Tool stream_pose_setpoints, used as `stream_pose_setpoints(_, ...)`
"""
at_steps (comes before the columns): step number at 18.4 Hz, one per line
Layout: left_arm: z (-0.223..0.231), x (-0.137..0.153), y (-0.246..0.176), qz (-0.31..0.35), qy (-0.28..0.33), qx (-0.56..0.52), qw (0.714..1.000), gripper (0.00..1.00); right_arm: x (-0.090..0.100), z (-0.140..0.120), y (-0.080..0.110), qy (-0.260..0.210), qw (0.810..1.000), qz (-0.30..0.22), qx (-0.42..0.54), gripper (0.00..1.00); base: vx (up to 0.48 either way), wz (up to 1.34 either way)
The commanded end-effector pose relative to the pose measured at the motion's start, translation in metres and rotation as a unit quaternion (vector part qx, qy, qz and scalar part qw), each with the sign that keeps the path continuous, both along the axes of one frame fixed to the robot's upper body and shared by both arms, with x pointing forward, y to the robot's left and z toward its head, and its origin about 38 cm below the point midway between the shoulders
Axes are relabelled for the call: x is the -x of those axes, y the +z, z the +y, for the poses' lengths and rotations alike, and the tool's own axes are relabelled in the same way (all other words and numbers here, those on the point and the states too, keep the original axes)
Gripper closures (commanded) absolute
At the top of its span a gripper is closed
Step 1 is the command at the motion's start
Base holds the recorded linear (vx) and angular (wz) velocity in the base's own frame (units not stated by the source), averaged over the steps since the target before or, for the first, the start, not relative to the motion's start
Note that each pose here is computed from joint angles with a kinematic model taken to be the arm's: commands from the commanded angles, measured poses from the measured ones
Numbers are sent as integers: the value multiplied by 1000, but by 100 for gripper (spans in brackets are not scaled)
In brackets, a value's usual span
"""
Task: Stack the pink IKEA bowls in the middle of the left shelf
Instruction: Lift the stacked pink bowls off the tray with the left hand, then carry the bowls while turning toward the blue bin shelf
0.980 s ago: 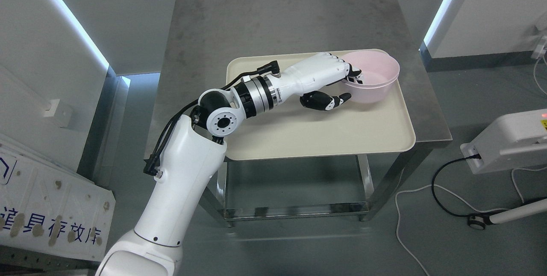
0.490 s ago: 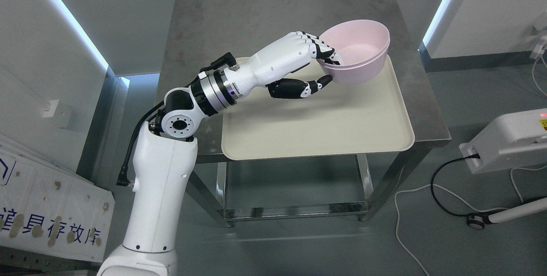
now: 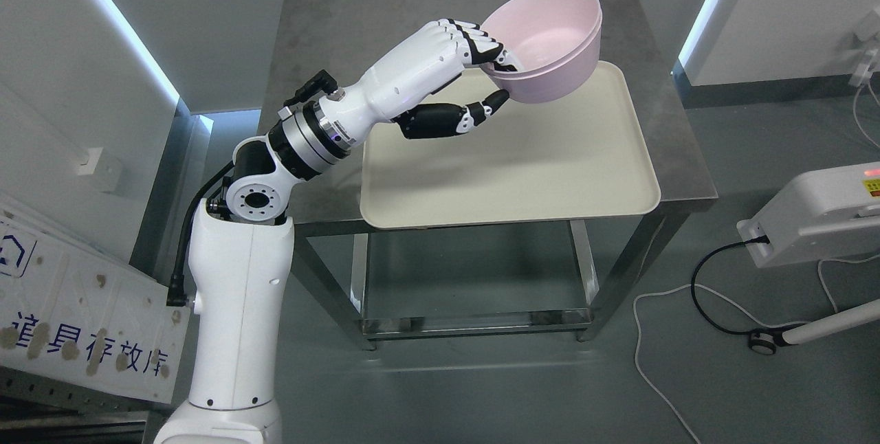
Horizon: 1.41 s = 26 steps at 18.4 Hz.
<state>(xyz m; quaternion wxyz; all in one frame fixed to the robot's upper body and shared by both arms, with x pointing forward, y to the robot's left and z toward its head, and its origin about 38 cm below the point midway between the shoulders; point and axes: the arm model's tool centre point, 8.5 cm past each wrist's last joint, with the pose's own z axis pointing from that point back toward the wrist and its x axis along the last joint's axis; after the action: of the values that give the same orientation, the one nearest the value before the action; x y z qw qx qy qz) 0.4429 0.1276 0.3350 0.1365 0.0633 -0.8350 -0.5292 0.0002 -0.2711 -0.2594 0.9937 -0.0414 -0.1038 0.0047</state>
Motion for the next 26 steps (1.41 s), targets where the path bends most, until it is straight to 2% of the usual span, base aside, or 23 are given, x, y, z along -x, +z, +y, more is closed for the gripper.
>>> stream_pose_setpoints(1,15,9,21,-37,13,8,999,100,-6,-12,1,-2,1000,-8,11,0,-179,120)
stream_pose_setpoints(15,16,10,22,-40,12,11,999,99,-6,-12,1,-2,1000,-8,11,0,-222,-104)
stream_pose_setpoints(22,28,19,37,-67,25,22,997,99,-6,-12,1,-2,1000,-8,11,0,-291,95)
stream_pose_setpoints(26,13,32,39,-87,1,9,996,99,-6,-12,1,-2,1000,-8,11,0,-290,180)
